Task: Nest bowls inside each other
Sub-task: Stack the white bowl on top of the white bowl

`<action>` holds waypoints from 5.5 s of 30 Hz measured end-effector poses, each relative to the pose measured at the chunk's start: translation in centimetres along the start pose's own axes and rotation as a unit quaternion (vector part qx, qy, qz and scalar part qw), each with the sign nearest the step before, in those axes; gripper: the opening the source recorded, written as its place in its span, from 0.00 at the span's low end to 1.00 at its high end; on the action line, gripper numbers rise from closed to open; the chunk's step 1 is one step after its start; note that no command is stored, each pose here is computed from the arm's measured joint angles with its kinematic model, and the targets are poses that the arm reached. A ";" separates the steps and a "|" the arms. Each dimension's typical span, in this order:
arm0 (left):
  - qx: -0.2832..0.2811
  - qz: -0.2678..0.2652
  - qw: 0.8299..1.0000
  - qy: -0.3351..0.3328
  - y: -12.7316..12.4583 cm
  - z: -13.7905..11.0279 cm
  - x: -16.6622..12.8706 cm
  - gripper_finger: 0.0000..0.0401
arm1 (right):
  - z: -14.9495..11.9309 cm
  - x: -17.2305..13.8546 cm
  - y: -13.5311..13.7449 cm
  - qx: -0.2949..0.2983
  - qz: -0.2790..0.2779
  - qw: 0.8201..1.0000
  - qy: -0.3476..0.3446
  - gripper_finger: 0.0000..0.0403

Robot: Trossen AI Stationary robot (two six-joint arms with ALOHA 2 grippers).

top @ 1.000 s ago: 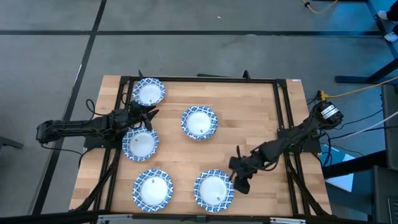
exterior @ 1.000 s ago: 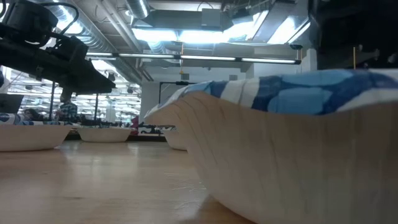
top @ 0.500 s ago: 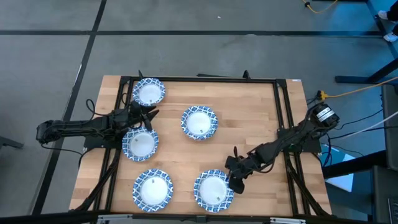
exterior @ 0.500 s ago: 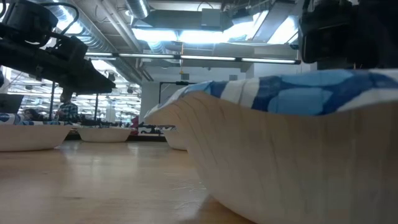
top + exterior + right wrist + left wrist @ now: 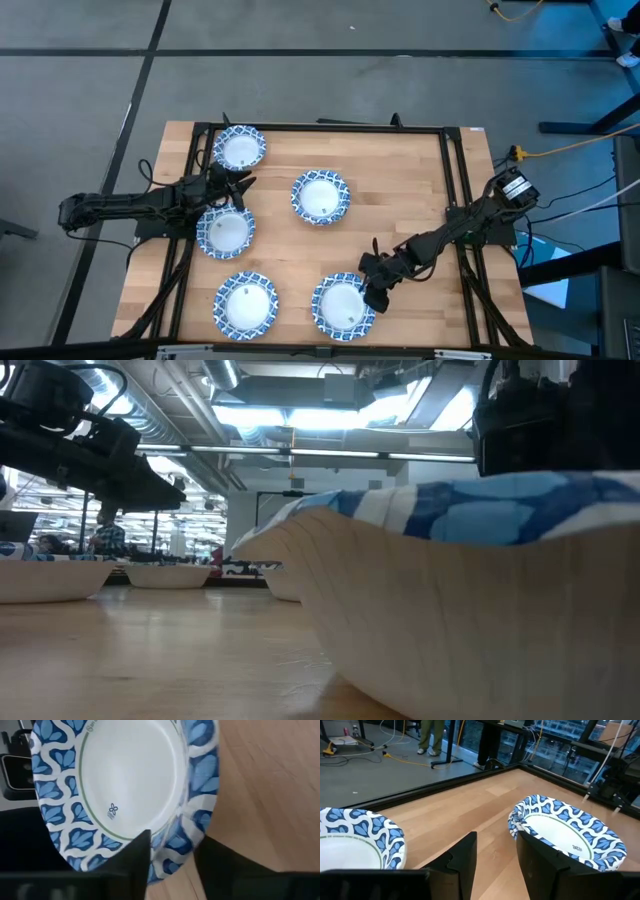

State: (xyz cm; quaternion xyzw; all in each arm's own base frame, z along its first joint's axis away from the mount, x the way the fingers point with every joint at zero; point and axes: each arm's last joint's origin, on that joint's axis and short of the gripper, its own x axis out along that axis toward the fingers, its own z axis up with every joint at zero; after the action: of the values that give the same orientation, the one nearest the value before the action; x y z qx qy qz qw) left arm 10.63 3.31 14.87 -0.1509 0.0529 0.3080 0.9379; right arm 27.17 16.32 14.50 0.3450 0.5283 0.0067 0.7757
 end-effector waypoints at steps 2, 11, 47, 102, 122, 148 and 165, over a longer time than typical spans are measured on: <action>0.000 0.000 1.000 0.000 0.0 0.0 0.0 0.33 | 0.1 -0.1 0.0 0.001 0.002 1.000 -0.001 0.28; 0.000 -0.001 1.000 0.000 0.0 0.0 0.0 0.33 | 2.4 -0.8 -0.7 0.003 0.051 0.998 0.023 0.04; -0.011 -0.001 1.000 0.000 0.0 0.0 0.0 0.33 | 17.3 -14.9 -18.2 0.119 0.094 0.961 -0.230 0.02; -0.022 0.004 1.000 -0.002 0.0 0.0 0.0 0.33 | 23.3 -18.4 -18.9 -0.002 -0.081 0.980 -0.184 0.31; 0.030 0.024 0.999 -0.010 0.1 0.1 0.0 0.33 | 20.7 -24.4 -16.1 -0.194 -0.118 0.889 -0.399 0.31; 0.076 0.029 0.992 -0.100 -0.6 3.0 -0.4 0.37 | 10.0 -20.5 -17.7 -0.165 -0.009 0.823 -0.544 0.31; 0.061 0.044 0.991 -0.114 -0.5 3.3 -0.5 0.63 | 10.0 -20.4 -17.8 -0.169 -0.017 0.826 -0.538 0.31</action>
State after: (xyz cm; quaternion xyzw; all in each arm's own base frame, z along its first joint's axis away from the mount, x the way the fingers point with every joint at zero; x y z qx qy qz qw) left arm 10.60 3.67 18.19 -0.0551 -0.0290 0.3606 0.9307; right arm 20.06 -10.14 23.50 0.1486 0.0232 -0.1037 0.9832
